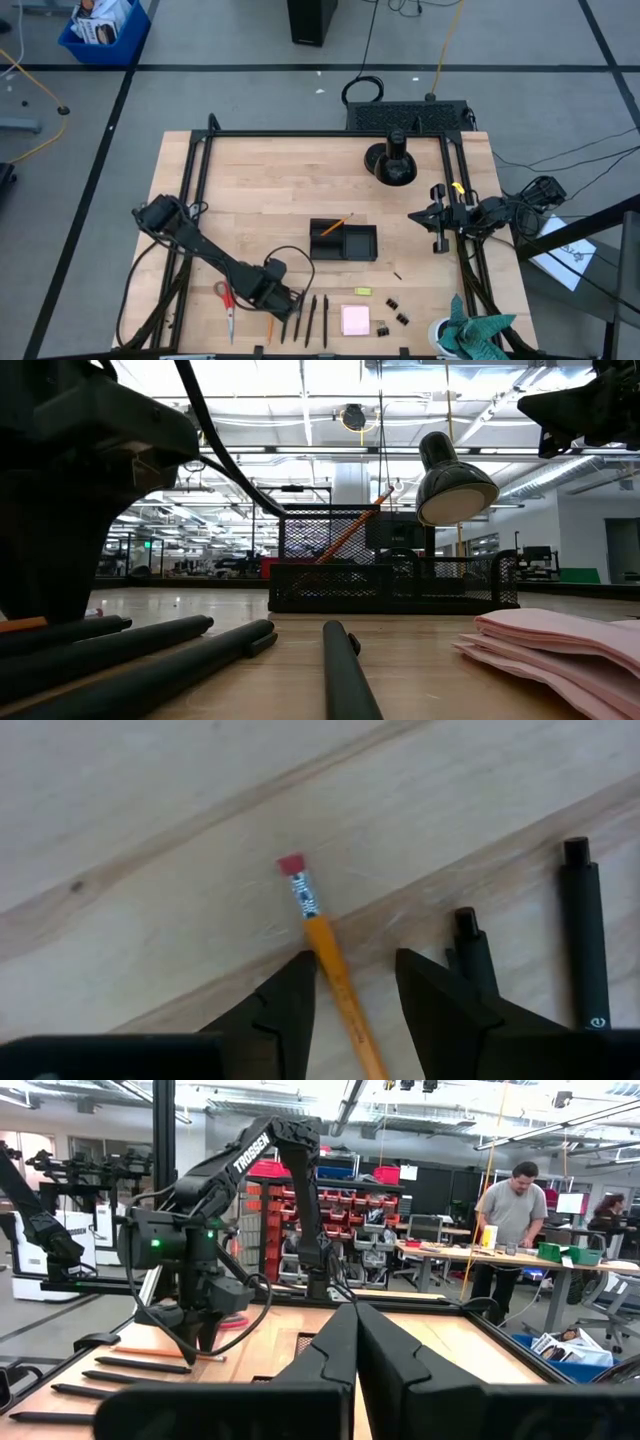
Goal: Pick and place office supplies into organizer
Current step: Put the orange pencil into the black desk organizer
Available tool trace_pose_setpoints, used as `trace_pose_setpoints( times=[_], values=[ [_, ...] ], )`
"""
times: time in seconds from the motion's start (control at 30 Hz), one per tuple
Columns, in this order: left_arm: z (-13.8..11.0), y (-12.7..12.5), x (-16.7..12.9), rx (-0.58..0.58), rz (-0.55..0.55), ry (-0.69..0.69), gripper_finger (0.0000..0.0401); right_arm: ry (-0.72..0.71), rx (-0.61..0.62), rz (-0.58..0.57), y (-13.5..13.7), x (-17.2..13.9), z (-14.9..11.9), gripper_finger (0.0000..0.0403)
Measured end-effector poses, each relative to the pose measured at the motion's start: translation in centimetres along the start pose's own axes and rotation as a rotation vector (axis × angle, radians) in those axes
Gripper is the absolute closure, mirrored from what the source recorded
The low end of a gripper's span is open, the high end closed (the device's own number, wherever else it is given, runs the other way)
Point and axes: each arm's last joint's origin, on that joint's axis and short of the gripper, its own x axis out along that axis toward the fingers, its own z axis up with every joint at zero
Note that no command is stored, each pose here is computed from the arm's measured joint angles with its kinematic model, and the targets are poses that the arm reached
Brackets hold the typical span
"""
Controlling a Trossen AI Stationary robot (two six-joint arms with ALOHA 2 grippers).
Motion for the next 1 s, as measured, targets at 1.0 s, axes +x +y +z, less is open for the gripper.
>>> trace_pose_setpoints(
  times=[1.0],
  values=[
    [-0.3,0.2,2.0,0.088,0.027,0.043,0.0384,0.002,-0.001,0.001,0.0,0.0,0.0,0.0403]
  ],
)
